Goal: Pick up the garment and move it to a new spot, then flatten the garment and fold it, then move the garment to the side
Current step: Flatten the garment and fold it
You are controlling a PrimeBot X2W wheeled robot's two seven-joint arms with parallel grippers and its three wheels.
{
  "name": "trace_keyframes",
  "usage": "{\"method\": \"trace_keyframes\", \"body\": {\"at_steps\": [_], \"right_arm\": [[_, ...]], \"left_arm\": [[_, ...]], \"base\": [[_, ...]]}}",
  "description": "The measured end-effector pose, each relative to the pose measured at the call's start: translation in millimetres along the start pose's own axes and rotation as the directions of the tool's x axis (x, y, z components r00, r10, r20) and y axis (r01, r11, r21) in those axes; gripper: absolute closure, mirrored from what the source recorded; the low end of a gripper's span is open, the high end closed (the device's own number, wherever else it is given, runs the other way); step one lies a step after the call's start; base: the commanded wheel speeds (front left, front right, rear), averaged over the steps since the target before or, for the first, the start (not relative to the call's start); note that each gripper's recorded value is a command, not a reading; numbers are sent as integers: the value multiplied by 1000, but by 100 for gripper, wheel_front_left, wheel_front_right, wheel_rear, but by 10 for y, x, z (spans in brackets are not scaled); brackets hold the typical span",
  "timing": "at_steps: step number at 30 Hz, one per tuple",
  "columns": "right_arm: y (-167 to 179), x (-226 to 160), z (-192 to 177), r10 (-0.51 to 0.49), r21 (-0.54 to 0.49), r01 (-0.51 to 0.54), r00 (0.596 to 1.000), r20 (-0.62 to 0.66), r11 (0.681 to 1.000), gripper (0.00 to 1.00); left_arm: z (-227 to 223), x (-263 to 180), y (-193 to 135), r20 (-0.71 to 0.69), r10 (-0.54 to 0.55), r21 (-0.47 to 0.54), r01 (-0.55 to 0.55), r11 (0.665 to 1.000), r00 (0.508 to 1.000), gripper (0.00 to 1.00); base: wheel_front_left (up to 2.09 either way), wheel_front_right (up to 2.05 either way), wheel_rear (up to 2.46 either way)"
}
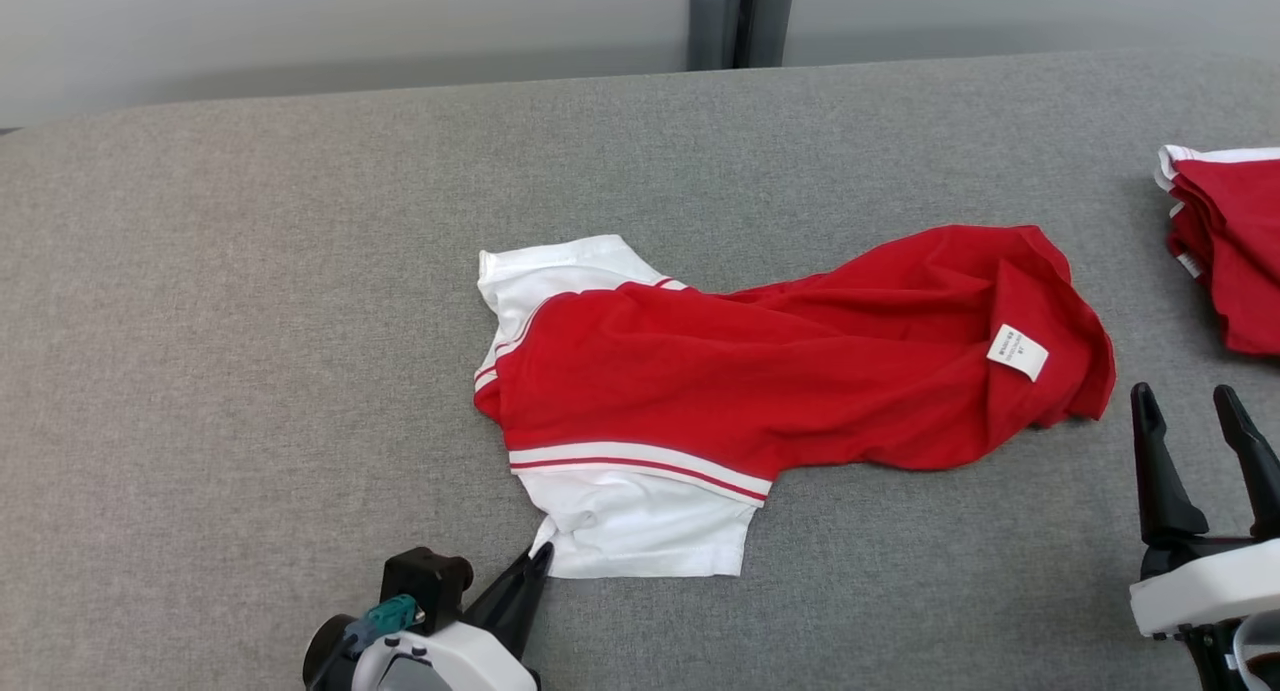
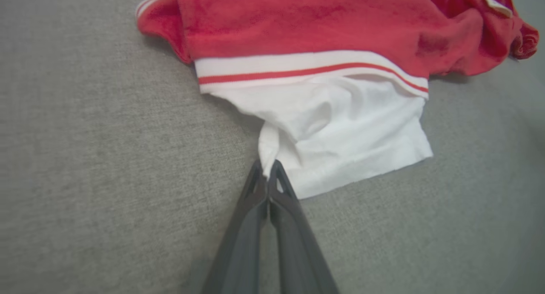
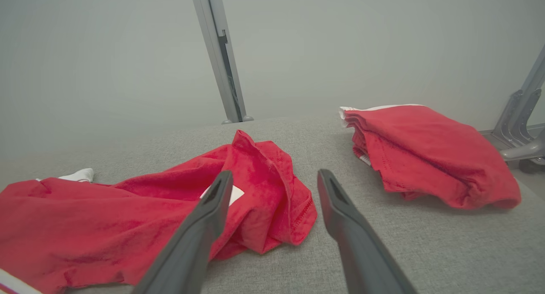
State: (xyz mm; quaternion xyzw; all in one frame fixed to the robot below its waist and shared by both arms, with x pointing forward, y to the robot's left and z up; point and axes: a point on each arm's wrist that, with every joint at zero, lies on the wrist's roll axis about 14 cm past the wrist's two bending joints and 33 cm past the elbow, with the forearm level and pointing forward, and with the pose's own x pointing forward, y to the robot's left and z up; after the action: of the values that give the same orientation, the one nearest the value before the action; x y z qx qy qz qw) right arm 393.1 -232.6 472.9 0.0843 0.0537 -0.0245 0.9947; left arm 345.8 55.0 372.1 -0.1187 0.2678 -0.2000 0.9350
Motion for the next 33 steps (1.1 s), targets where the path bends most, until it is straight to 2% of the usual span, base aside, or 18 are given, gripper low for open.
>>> {"method": "trace_keyframes", "body": {"at_steps": [8, 20, 21, 22, 23, 25, 33], "right_arm": [[-198, 180, -143, -37, -13, 36, 998, -51, 999, 0], [-10, 629, -453, 54, -30, -61, 982, -181, 998, 2], [-12, 644, -477, 57, -32, -64, 979, -193, 997, 23], [-13, 660, -495, 60, -33, -68, 977, -206, 997, 49], [-5, 676, -520, 66, -35, -76, 972, -224, 997, 62], [1, 711, -514, 74, -34, -84, 970, -232, 996, 100], [11, 750, -399, 88, -24, -95, 972, -217, 995, 100]], "left_arm": [[18, 60, 94, 6, 16, -13, -16, 1000, 1000, 100], [80, 201, 196, 26, 27, -23, -26, 999, 999, 100], [73, 203, 200, 25, 28, -26, -28, 999, 999, 100], [71, 205, 205, 26, 28, -26, -28, 999, 999, 100], [69, 208, 209, 28, 29, -27, -28, 999, 999, 100], [73, 220, 213, 30, 28, -28, -27, 999, 999, 100], [132, 247, 239, 65, 36, -28, -34, 999, 997, 100]], "base": [[0, 0, 0], [0, 0, 0], [0, 0, 0], [0, 0, 0], [0, 0, 0], [0, 0, 0], [0, 0, 0]]}}
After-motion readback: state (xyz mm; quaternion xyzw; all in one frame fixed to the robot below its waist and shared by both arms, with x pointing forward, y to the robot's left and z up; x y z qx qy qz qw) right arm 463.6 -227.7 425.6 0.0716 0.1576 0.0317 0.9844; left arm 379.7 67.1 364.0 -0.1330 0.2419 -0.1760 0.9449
